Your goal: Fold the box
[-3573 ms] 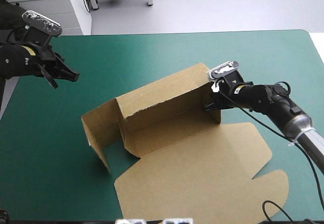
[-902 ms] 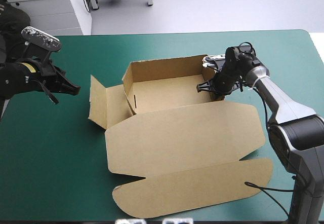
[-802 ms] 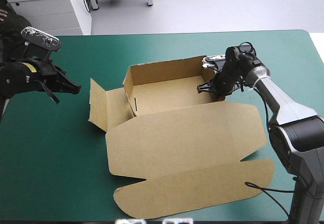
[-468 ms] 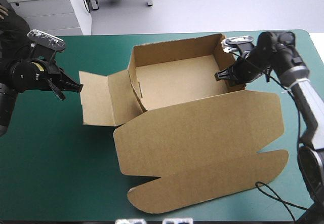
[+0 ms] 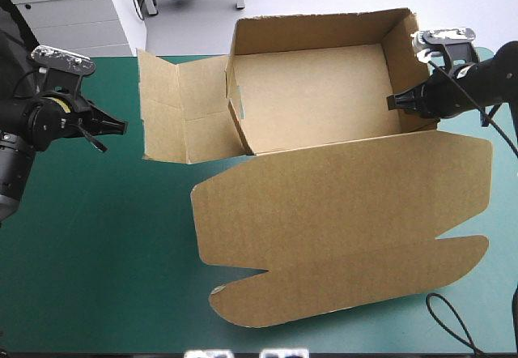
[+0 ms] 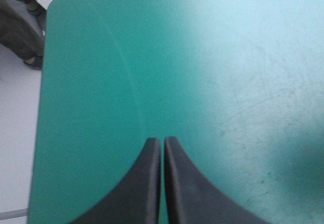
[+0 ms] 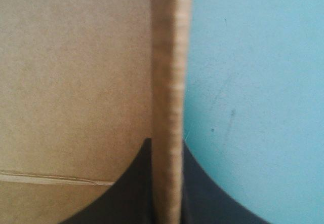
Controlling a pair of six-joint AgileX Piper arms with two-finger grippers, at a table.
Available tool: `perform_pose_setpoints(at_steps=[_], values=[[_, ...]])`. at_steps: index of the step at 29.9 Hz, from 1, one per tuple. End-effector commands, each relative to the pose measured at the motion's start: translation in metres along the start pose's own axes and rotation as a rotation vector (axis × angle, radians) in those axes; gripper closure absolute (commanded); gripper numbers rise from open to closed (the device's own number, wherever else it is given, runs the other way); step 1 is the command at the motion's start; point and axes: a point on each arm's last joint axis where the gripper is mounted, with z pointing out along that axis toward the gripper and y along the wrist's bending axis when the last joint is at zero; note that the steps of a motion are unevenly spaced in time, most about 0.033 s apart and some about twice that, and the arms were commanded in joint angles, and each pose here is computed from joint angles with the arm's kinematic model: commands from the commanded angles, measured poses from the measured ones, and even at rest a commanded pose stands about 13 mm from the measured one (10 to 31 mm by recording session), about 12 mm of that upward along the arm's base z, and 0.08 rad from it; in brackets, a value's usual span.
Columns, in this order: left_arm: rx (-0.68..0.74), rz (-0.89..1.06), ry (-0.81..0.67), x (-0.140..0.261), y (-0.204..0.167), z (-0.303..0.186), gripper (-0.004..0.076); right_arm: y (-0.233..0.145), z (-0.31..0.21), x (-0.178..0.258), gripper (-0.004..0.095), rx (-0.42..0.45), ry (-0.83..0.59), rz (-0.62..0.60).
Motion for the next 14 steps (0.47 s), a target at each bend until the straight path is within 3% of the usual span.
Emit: perform_pose_setpoints(at_steps=[1,7,14], values=[[0.061,-0.116,-0.122,-0.006,0.006,0.005,0.0716,0.011,-0.029,-0.002,0.0927,-0.034,-0.094,-0.006],[0.293,-0.26,-0.113,-0.005,-0.011,0.043,0.0716,0.015,-0.033,-0.002,0.0927,-0.067,-0.111,-0.013],[0.686,-0.339,-0.122,-0.014,-0.042,0.058,0.0716,0.017,-0.034,-0.003,0.0927,-0.089,-0.118,-0.009]])
